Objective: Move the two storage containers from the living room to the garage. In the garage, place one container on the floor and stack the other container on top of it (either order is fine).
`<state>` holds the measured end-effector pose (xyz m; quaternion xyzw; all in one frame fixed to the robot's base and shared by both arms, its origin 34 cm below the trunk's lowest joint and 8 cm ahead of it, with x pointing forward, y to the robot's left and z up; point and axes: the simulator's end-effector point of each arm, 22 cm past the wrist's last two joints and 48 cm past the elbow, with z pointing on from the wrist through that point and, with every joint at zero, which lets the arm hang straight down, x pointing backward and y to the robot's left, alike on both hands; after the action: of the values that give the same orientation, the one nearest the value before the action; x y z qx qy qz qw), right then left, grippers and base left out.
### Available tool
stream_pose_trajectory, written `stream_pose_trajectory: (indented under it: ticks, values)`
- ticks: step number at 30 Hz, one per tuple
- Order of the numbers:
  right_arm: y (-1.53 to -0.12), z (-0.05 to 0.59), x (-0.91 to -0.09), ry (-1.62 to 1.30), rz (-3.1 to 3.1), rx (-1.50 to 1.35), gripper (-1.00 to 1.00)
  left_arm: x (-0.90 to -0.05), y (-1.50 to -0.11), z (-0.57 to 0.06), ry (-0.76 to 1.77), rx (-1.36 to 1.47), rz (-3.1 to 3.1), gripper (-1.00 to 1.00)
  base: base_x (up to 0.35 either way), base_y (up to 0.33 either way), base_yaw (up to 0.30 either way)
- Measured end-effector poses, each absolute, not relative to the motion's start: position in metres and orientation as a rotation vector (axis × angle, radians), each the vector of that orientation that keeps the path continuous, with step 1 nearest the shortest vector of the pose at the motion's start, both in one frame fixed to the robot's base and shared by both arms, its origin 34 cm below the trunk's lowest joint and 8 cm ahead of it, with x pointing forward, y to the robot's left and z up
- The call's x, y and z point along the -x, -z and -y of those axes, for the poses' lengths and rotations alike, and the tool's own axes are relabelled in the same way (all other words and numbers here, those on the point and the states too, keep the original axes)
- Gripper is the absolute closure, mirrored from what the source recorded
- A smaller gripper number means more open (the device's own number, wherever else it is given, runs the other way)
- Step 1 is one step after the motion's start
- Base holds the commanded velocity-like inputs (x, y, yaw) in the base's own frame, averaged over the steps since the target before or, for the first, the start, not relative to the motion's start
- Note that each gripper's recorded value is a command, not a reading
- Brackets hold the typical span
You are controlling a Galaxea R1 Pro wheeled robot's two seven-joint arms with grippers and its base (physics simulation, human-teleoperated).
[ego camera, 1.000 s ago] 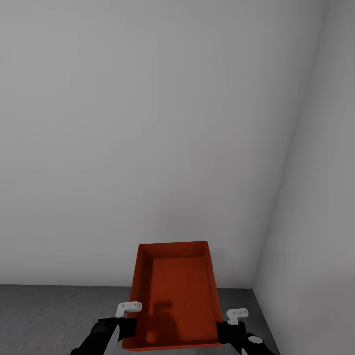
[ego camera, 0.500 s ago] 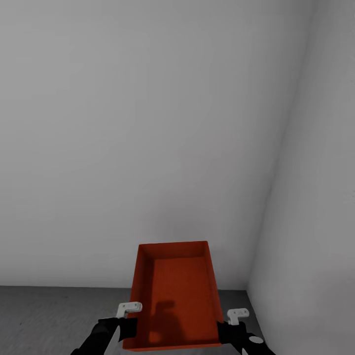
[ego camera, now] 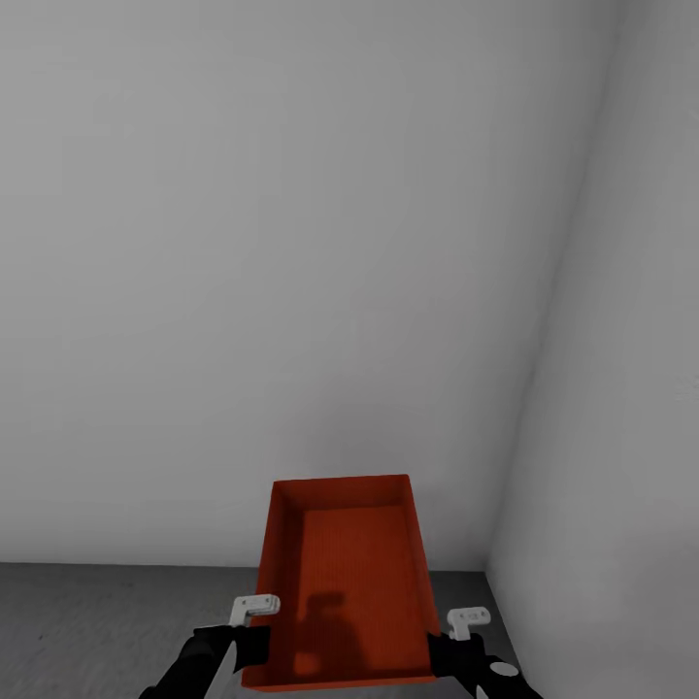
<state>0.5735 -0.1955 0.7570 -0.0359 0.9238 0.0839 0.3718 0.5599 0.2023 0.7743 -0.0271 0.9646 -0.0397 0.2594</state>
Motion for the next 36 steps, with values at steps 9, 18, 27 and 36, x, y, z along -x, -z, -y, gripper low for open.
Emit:
stream_pose_trajectory:
  ticks: [9, 18, 27, 36]
  values:
    - [-0.7566, 0.1957, -0.5731, -0.215, -2.369, 0.092, 1.0, -0.5594, -0.7738, -0.2021, 0.108, 0.074, -2.614, 1.0, 0.0, 0.0, 0.0]
    - [-0.7564, 0.1954, -0.5728, -0.216, -2.371, 0.091, 1.0, -0.5593, -0.774, -0.2024, 0.107, 0.073, -2.616, 1.0, 0.0, 0.0, 0.0]
    - [-0.7563, 0.1957, -0.5727, -0.215, -2.371, 0.092, 1.0, -0.5591, -0.7736, -0.2022, 0.108, 0.073, -2.617, 1.0, 0.0, 0.0, 0.0]
    - [-0.7526, 0.1951, -0.5708, -0.217, -2.38, 0.091, 1.0, -0.5573, -0.7702, -0.2027, 0.107, 0.074, -2.626, 1.0, 0.0, 0.0, 0.0]
